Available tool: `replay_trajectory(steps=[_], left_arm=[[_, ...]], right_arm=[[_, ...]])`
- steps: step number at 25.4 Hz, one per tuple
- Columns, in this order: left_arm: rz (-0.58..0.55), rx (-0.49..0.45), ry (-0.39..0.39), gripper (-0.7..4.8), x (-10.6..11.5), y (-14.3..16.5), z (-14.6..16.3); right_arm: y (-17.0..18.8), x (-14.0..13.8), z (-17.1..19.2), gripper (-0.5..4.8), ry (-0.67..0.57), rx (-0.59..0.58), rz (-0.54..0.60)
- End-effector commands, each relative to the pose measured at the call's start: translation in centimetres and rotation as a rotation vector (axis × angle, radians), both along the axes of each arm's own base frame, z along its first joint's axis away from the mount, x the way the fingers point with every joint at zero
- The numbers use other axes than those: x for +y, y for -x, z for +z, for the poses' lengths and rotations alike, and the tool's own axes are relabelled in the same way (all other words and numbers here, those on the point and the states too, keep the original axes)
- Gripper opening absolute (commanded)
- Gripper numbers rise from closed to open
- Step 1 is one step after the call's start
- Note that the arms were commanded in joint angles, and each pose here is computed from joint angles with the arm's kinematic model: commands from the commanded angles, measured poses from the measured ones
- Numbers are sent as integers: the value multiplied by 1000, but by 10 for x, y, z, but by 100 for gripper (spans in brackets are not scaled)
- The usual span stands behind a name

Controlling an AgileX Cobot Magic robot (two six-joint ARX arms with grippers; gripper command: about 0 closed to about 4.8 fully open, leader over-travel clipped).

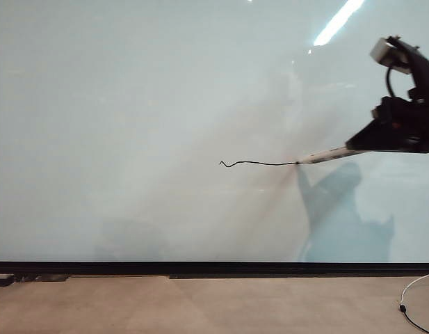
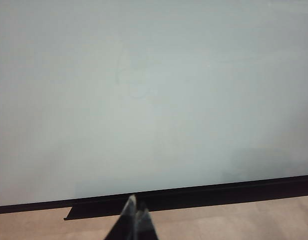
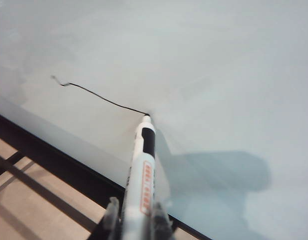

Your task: Pick up the pen on the shelf to the right of the whiteboard and draw a straight line.

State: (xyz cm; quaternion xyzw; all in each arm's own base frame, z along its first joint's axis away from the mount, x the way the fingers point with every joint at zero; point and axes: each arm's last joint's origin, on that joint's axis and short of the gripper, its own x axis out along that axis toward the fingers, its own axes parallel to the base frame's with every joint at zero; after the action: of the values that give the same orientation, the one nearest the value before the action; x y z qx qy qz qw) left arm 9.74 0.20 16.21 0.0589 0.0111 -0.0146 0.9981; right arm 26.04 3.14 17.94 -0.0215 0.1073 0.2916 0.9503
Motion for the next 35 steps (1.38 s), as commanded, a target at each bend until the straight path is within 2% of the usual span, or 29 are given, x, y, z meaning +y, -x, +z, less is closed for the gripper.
replay_trajectory(steps=[1, 6, 14, 20, 23, 35], left_arm=[[-2, -10, -3, -5, 0, 0, 2], [-2, -10, -3, -5, 0, 0, 2], [-2, -10, -3, -5, 0, 0, 2], [-2, -9, -3, -5, 0, 0, 2], [-2, -10, -3, -5, 0, 0, 2], [-2, -10, -3, -5, 0, 0, 2]], right_arm=[[6, -11, 3, -5, 2, -36, -40], [8, -22, 6, -5, -7, -55, -76], [20, -19, 10, -5, -38, -58, -42], [48, -20, 20, -5, -18, -108, -145], [58, -23, 25, -5, 10, -103, -252], [100, -25, 38, -5, 50, -164, -324]])
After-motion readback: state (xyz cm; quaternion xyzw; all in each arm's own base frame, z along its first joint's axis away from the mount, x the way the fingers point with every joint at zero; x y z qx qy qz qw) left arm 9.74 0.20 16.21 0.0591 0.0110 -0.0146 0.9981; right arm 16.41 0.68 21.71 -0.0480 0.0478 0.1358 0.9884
